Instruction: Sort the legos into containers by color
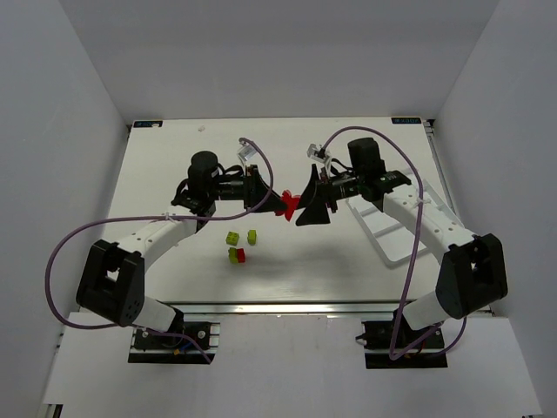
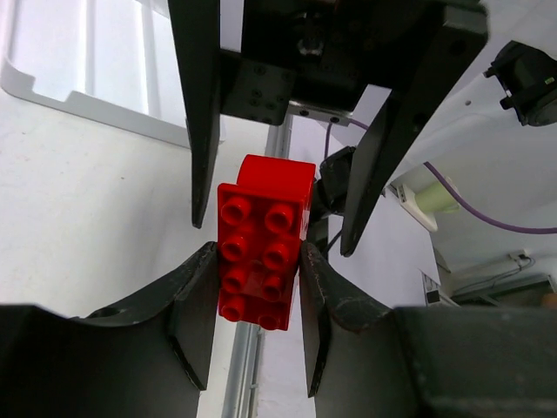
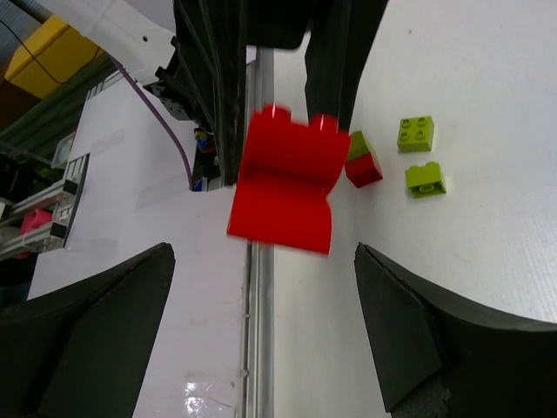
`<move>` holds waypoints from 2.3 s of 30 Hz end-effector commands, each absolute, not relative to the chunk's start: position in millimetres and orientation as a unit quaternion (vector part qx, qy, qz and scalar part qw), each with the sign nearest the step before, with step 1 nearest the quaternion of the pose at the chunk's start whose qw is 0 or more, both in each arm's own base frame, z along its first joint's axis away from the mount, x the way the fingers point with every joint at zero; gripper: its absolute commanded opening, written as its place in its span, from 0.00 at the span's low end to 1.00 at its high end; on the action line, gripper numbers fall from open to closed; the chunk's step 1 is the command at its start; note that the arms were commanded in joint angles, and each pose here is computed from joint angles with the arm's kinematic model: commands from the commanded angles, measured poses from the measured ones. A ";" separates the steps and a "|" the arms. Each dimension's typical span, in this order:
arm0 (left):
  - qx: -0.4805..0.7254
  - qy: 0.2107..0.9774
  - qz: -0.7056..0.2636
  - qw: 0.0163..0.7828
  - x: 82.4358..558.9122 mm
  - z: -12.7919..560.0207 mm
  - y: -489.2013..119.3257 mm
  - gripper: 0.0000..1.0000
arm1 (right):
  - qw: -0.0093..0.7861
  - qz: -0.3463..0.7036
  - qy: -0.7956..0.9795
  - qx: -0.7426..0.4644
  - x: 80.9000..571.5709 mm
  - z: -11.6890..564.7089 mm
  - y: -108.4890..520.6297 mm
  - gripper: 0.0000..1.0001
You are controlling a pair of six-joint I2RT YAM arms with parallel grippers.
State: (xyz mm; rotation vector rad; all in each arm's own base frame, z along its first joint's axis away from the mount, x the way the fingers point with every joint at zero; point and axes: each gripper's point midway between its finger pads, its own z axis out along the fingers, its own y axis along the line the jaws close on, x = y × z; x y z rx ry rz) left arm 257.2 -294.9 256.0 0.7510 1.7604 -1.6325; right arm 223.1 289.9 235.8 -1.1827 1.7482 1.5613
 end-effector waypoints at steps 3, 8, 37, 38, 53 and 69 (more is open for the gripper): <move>0.301 0.654 -0.623 0.306 249.3 260.6 -304.2 0.00 | 0.283 0.582 0.614 -0.453 232.6 264.9 299.0 0.89; 0.307 0.655 -0.625 0.295 245.2 256.3 -314.2 0.00 | 0.284 0.575 0.626 -0.443 239.2 261.5 300.7 0.88; 0.319 0.661 -0.605 0.309 256.1 261.3 -319.6 0.00 | 0.283 0.558 0.637 -0.450 242.2 251.1 294.8 0.06; 0.321 0.660 -0.604 0.311 256.1 262.5 -319.4 0.00 | 0.287 0.555 0.638 -0.451 244.1 250.7 293.5 0.00; 0.244 0.750 -0.454 0.415 329.7 258.4 -289.8 0.00 | 0.345 0.350 0.794 -0.359 314.3 173.8 180.0 0.00; 0.272 0.758 -0.462 0.371 316.8 220.5 -340.6 0.00 | 0.392 0.013 0.903 -0.174 431.9 116.3 54.0 0.00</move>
